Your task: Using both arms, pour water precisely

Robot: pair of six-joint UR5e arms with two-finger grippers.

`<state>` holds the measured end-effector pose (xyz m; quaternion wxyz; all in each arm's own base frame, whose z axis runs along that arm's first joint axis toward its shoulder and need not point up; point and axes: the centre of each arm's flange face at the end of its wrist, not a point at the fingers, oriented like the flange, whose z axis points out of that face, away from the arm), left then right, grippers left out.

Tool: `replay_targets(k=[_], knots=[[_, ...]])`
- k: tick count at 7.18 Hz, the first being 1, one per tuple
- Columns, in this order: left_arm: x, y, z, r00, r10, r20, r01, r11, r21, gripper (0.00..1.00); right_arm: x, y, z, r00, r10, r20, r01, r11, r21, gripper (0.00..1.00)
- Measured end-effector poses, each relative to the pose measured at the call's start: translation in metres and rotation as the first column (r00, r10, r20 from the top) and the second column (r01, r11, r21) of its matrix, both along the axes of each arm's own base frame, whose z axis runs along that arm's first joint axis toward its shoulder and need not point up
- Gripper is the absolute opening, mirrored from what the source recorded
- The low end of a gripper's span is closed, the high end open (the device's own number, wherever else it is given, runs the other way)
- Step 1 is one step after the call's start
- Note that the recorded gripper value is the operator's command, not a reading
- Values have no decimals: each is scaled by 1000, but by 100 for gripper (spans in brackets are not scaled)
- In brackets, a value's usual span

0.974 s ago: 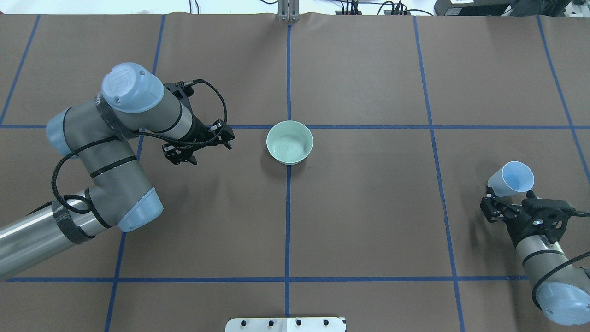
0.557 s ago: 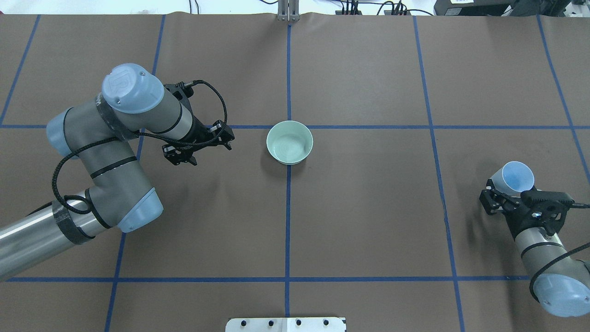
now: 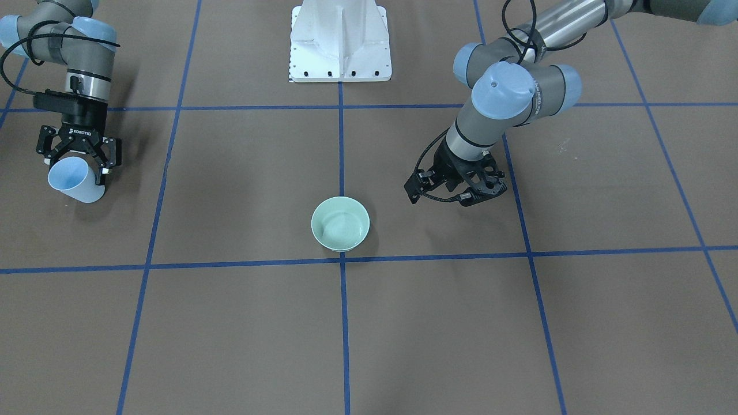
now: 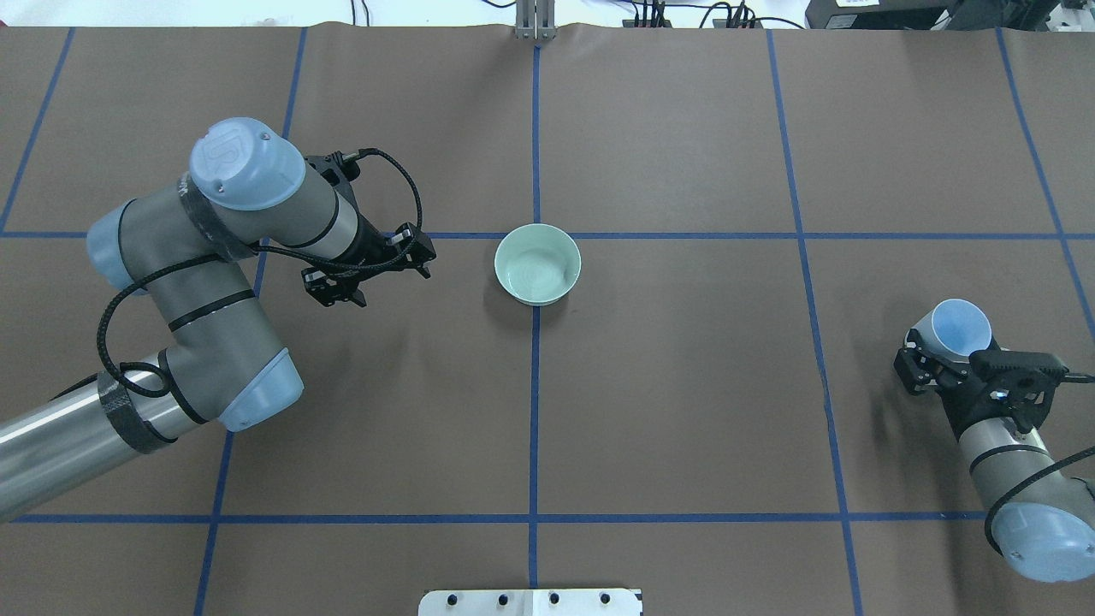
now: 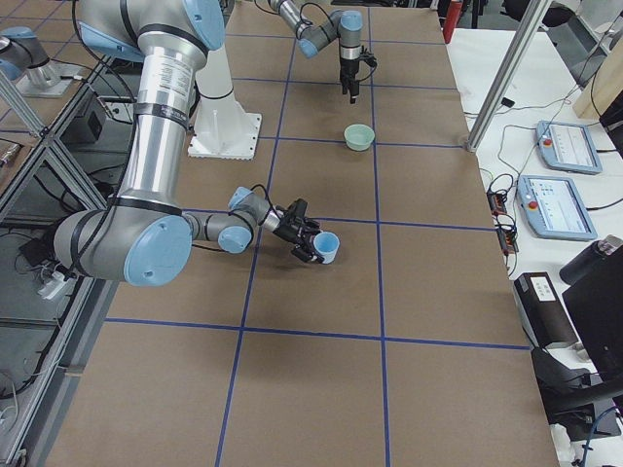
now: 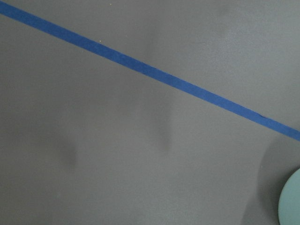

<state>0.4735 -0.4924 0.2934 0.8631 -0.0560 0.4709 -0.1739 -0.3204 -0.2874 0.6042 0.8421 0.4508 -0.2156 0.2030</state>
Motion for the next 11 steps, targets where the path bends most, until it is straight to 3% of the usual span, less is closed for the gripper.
replay_targets(k=[7,8,9,10,11], knots=[[0,0,-1,1000,0,-1,0,1000,0,100,2,-10,2,1000,17,-11,-17,1000,1,99],[0,0,-1,1000,0,-1,0,1000,1,100,2,-11,2,1000,17,-12,-17,1000,0,93],[0,0,-1,1000,0,-2,0,1000,1,100,1,-13,1,1000,18,-8,-18,1000,0,63],[0,0,-2,1000,0,-3,0,1000,2,100,-4,-16,-2,1000,22,-2,-22,1000,2,12],[0,0,-2,1000,-1,-3,1,1000,1,100,-8,-21,-4,1000,28,2,-28,1000,2,0]])
